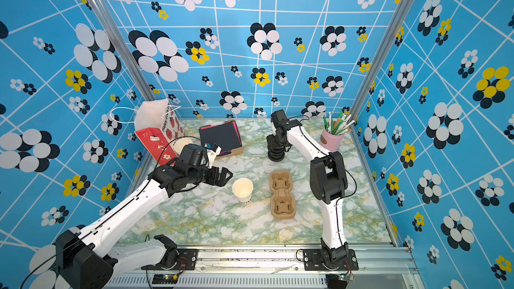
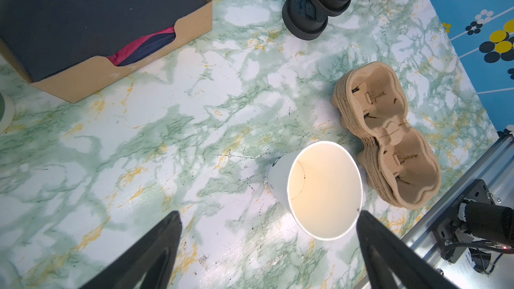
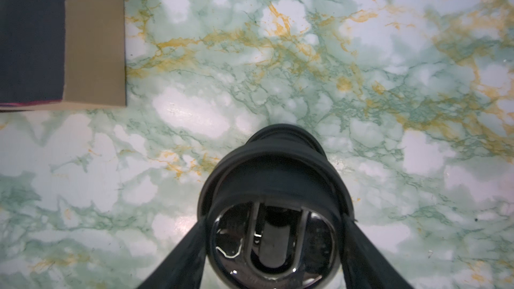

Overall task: Pack a coffee takeout order
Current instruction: Pick up the lid from the lid, then close the lid on the coffee cup.

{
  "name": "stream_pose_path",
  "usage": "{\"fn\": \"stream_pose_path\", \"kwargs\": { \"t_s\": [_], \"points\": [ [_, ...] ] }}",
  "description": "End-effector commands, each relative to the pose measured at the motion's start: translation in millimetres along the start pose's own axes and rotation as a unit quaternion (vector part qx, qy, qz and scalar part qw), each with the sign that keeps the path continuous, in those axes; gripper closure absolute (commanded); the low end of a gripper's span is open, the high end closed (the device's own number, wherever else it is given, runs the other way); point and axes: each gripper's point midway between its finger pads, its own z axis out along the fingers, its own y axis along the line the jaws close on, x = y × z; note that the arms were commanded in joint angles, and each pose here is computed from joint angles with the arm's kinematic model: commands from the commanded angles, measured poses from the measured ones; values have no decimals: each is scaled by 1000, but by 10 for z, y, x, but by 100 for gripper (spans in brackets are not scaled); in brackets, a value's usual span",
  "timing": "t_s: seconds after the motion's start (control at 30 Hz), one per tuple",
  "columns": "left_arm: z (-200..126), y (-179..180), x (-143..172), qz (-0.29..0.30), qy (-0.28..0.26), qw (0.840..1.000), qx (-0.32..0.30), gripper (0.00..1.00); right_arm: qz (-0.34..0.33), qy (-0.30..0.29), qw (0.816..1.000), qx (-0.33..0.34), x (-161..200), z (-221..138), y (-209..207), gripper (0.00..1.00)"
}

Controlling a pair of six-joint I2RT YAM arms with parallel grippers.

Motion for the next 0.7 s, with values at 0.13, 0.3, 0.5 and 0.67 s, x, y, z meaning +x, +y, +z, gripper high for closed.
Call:
{"fn": "stream_pose_path", "kwargs": {
  "t_s": [0.13,0.3,0.5,0.67],
  "points": [
    [-61,31,-38,-7,-23,1000,4,1,-11,-32,998,-61,19,-658,262,34],
    [-110,37,-53,-3,-40,999,6,1,-44,-39,995,-82,134,-946,480,34],
    [-188,63,-96,-8,-64,998,3,1,-90,-30,990,-108,367,-1192,825,34],
    [-244,140,-127,-20,-84,996,-12,1,-134,-15,982,-131,619,-1285,1160,34]
  ]
}}
